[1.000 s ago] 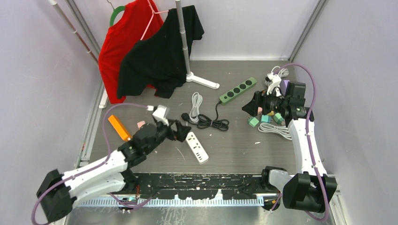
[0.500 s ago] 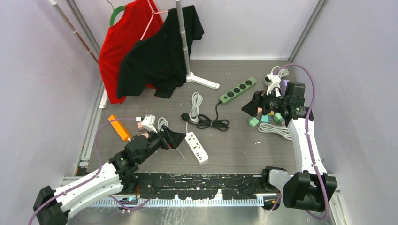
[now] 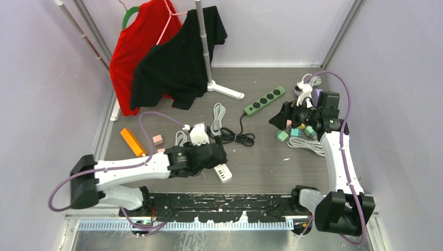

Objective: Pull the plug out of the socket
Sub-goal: Move the socket to the center of the board.

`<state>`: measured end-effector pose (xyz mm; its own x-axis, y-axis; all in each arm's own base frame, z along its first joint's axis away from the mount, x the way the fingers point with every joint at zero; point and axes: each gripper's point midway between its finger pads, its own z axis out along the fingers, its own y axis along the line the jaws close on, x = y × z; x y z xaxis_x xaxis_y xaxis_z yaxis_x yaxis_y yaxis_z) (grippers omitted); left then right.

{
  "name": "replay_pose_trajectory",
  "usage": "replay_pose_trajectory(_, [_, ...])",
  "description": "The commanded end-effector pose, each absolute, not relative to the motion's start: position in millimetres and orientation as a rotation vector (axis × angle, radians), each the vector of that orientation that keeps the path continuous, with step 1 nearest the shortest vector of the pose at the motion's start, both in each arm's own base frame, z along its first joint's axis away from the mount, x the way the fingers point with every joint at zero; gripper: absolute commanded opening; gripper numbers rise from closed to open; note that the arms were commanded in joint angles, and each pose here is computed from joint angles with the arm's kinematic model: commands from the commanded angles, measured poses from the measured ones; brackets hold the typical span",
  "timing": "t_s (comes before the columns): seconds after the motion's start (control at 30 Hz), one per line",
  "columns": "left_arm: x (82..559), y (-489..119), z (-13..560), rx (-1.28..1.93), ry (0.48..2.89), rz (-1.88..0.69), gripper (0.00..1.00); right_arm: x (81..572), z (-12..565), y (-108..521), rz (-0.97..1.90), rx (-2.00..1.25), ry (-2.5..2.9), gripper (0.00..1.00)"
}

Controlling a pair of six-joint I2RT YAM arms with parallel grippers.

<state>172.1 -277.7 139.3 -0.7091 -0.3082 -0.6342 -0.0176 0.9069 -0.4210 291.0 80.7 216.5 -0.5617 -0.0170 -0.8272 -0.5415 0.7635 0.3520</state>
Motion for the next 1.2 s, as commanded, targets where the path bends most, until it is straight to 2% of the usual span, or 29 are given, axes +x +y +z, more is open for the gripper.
replay_pose_trajectory(0.0, [180.8, -250.6, 120.3, -0.241, 2.335, -0.156, 0.99, 295.2, 225.6, 80.5, 0.731, -0.438, 2.021, 0.83])
replay_pose_trajectory(0.17, [180.0, -262.0, 101.7, -0.186, 2.394, -0.07, 1.0, 294.3, 226.6, 80.8, 0.731, -0.44, 2.017, 0.83])
replay_pose_trajectory(0.27, [178.5, -279.0, 90.3, -0.116, 2.434, -0.093, 0.92, 294.0, 227.0, 81.3, 0.735, -0.44, 2.016, 0.83])
replay_pose_trajectory(0.37, [178.3, -283.9, 77.0, -0.097, 2.461, -0.053, 0.88, 293.1, 227.8, 81.6, 0.735, -0.443, 2.012, 0.83])
replay_pose_trajectory(0.7, [193.6, -305.2, 56.7, -0.118, 2.535, -0.097, 0.88, 293.0, 228.3, 81.7, 0.734, -0.444, 2.01, 0.83])
replay_pose_trajectory(0.83, [195.1, -305.3, 38.7, -0.161, 2.596, -0.127, 0.62, 292.7, 228.1, 82.0, 0.738, -0.444, 2.011, 0.83])
replay_pose_trajectory(0.9, [195.2, -304.2, 33.6, -0.182, 2.604, -0.125, 0.56, 292.6, 228.2, 82.1, 0.738, -0.444, 2.011, 0.83])
replay_pose_trajectory(1.1, [197.2, -301.0, 37.1, -0.187, 2.596, -0.089, 0.56, 292.7, 228.4, 82.3, 0.74, -0.445, 2.011, 0.83])
replay_pose_trajectory(1.17, [198.4, -301.8, 39.3, -0.185, 2.592, -0.097, 0.61, 292.5, 228.4, 82.3, 0.74, -0.445, 2.01, 0.83])
